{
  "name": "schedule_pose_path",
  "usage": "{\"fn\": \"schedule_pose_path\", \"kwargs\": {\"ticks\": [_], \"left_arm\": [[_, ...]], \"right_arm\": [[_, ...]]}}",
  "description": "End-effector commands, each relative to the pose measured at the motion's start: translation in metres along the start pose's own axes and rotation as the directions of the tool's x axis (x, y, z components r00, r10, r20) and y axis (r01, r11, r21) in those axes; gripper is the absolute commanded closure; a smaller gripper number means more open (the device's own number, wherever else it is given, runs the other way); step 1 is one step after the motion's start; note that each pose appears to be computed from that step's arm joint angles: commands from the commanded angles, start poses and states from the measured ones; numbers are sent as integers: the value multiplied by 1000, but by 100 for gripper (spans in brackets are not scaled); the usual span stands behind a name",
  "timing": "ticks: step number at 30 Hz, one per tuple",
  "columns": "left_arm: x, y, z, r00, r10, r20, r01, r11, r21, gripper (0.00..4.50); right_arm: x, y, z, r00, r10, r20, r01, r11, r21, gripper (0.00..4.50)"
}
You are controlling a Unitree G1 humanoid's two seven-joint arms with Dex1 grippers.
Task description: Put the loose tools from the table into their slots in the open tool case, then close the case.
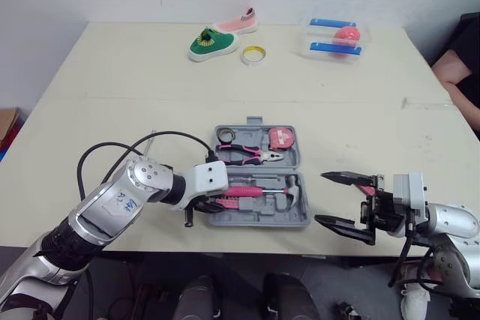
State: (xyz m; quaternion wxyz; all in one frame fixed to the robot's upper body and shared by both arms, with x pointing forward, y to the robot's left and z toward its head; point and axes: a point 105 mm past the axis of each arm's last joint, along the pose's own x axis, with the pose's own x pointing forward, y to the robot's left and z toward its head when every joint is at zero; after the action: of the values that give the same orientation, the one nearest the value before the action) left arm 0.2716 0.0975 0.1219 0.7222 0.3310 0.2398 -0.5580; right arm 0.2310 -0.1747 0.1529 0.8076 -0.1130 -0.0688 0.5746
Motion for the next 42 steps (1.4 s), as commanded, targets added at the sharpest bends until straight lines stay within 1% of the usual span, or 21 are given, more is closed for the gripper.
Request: {"fn": "schedule_pose_path", "kwargs": {"ticks": [1,3,5,7,9,11,13,14,16,17,19,21,23,25,28,30,35,38,40,42], "left_arm": [[1,-4,2,1000,7,-1,-7,1000,17,384],[-4,-5,13,999,9,48,-11,999,38,281],[-12,-8,22,997,-14,77,10,998,54,203],[-19,-11,28,993,-22,114,17,999,43,203],[-22,-15,31,991,-45,129,41,999,28,203],[-29,-10,32,991,1,130,-8,999,51,203],[-38,1,41,968,46,247,-63,996,61,203],[-41,3,43,957,49,286,-70,996,63,203],[-47,8,43,914,54,403,-73,997,33,255],[-48,8,42,898,52,438,-66,998,17,277],[-44,9,26,889,58,454,-58,998,-14,363],[-39,6,14,893,36,448,-40,999,-1,445],[-31,1,7,892,18,452,-17,1000,-6,445],[-19,0,-4,902,26,430,-11,999,-37,445],[-11,-1,-15,915,27,402,-1,998,-64,445],[-7,-2,-21,926,29,376,-8,998,-55,445],[2,-3,-36,958,16,287,3,998,-67,445],[9,4,-42,976,44,215,-23,995,-100,445],[14,-1,-50,991,2,135,14,993,-117,445],[18,-3,-51,995,-16,103,29,991,-132,445]], "right_arm": [[2,4,9,999,12,31,-11,999,-38,0],[1,5,8,999,13,32,-12,999,-34,0],[1,5,7,999,14,33,-13,999,-32,0],[1,3,8,999,9,42,-8,1000,-25,0],[0,3,8,999,12,45,-11,1000,-21,0],[0,4,7,999,24,42,-23,1000,-17,0],[-1,3,4,999,28,40,-27,999,-17,0],[-1,2,4,999,28,39,-27,999,-17,0],[-2,1,2,999,26,39,-25,1000,-18,0],[-2,1,2,999,25,38,-24,1000,-18,0],[-4,0,-2,999,18,31,-18,1000,-17,0],[-7,0,-6,1000,11,25,-11,1000,-15,0],[-9,0,-9,1000,2,18,-2,1000,-14,0],[-14,1,-14,1000,-8,5,8,1000,-11,0],[-18,2,-16,1000,-18,-2,18,1000,-16,0],[-20,1,-17,1000,-25,-4,25,1000,-18,0],[-22,0,-18,999,-35,-6,34,999,-25,0],[-22,1,-19,999,-33,-6,33,999,-27,0],[-22,0,-19,999,-34,-6,34,999,-30,0],[-22,-1,-18,999,-35,-6,35,999,-33,0]]}}
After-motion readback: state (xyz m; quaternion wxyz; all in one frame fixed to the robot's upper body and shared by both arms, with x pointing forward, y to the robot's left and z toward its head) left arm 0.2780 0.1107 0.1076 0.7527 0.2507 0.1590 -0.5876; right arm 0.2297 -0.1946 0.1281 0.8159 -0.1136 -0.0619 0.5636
